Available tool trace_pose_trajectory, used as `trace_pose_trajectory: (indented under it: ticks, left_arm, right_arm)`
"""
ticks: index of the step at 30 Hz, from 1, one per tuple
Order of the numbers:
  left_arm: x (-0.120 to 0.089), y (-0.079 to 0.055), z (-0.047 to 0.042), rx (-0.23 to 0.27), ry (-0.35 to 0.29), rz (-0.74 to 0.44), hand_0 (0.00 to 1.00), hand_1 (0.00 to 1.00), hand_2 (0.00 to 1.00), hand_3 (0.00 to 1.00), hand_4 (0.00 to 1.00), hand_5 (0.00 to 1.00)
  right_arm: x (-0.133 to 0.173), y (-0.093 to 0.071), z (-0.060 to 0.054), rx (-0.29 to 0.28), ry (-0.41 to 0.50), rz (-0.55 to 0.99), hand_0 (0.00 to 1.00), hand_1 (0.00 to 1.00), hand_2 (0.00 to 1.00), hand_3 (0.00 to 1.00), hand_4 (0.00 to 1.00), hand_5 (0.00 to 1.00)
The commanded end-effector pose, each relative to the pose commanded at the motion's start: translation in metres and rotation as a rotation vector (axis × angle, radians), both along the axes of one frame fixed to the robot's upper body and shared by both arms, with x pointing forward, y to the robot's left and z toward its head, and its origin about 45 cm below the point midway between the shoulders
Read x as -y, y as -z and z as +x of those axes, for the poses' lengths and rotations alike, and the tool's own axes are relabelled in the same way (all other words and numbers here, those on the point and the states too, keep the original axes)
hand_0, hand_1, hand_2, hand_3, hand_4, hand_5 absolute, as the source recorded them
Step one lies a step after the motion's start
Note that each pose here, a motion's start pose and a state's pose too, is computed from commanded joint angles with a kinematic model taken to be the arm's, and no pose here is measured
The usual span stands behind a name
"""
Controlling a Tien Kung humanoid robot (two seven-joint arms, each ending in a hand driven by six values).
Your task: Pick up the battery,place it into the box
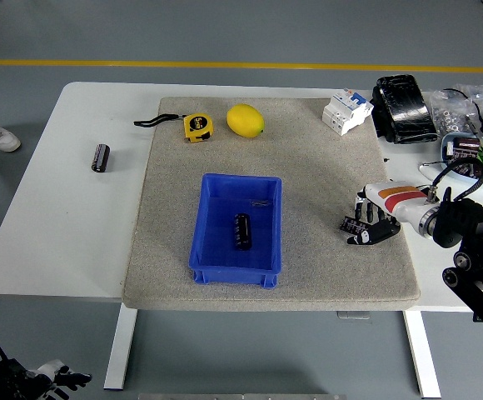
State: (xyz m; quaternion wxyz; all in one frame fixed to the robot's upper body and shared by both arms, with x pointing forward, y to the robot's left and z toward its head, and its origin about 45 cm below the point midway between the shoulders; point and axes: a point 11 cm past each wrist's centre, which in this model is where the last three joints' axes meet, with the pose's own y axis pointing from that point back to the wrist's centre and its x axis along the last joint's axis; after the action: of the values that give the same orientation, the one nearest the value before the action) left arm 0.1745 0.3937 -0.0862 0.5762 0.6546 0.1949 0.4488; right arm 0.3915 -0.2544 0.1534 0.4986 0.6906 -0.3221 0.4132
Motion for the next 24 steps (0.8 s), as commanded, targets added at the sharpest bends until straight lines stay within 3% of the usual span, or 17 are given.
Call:
trace_pose_trajectory:
  ticks: [10,17,18,23,24]
  left_arm:
    - [0.001,0.000,0.0011,0.002,0.002,-0.002,0.731,0.695,0.732,0.564,0.590,0.537]
    - [0.002,0.000,0.0015,0.002,0.001,-0.005,0.731,0.695,0.732,0.563,0.588,0.535]
    - [0.002,0.000,0.0015,0.002,0.002,-0.005,0.731,0.696,0.733,0.563,0.588,0.535]
    - [0.003,0.000,0.0014,0.000,0.004,-0.007,0.731,0.696,0.733,0.563,0.588,0.535]
    - [0.003,0.000,0.0013,0.000,0.004,-0.008,0.730,0.696,0.733,0.563,0.588,0.535]
  right_arm:
    - [-0.002,-0.003,0.003,0.037,0.002,0.013,0.325,0.283,0.359,0.438,0.998,0.488]
    - [0.001,0.002,0.004,0.030,0.022,0.018,0.307,0.282,0.369,0.451,0.966,0.458]
    - [0.001,0.003,0.004,0.028,0.028,0.022,0.306,0.309,0.385,0.467,0.882,0.342]
    - [0.002,0.007,0.003,0.015,0.056,0.063,0.306,0.309,0.385,0.467,0.882,0.342]
    - [0.002,0.008,0.003,0.014,0.060,0.068,0.349,0.332,0.399,0.469,0.827,0.218]
